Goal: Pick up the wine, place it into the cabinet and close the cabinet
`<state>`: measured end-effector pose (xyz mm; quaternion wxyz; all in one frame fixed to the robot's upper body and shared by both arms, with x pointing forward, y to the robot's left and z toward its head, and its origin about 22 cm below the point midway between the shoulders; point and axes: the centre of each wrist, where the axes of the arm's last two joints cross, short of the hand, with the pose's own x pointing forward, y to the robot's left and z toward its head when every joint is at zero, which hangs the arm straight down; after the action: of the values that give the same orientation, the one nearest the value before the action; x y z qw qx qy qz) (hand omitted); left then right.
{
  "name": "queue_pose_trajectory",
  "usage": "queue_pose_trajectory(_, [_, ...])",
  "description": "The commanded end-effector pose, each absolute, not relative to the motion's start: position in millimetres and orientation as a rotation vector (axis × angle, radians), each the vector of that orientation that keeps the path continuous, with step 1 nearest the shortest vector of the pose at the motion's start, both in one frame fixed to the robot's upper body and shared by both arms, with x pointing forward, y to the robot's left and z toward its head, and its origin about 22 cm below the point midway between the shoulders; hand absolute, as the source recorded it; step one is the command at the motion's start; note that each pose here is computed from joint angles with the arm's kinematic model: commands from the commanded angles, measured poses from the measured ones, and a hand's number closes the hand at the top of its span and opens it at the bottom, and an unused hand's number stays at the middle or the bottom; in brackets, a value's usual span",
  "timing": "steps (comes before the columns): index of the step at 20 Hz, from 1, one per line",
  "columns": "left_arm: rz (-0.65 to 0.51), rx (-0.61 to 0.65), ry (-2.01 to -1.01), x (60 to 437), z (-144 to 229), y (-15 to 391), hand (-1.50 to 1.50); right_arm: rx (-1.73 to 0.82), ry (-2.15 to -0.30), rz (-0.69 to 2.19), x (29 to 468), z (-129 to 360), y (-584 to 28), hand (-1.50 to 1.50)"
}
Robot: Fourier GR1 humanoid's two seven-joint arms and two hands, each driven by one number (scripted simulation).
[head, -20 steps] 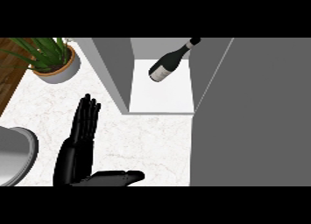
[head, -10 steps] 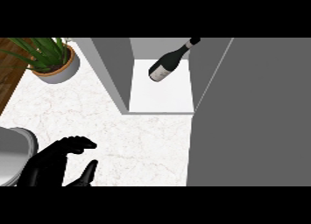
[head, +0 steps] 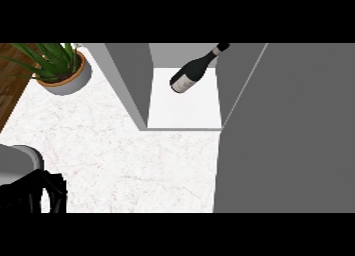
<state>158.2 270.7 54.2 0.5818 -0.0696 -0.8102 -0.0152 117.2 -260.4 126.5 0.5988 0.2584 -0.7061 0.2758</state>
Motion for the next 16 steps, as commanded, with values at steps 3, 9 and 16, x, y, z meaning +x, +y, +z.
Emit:
queue_pose_trajectory(3, [-0.043, -0.197, -1.888, 148.4, 58.3, 294.7, 1.50, 0.779, -1.653, 0.708, 104.0, 162.3, -230.0, 1.50])
queue_pose_trajectory(9, [-0.053, -0.199, -1.896, 157.1, 61.7, 297.0, 1.50, 0.879, -1.661, 0.804, 132.1, 163.7, -195.8, 1.50])
queue_pose_trajectory(16, [-0.043, -0.176, -1.876, 145.9, 58.5, 300.2, 1.50, 0.913, -1.687, 0.767, 146.4, 187.2, -140.6, 1.50])
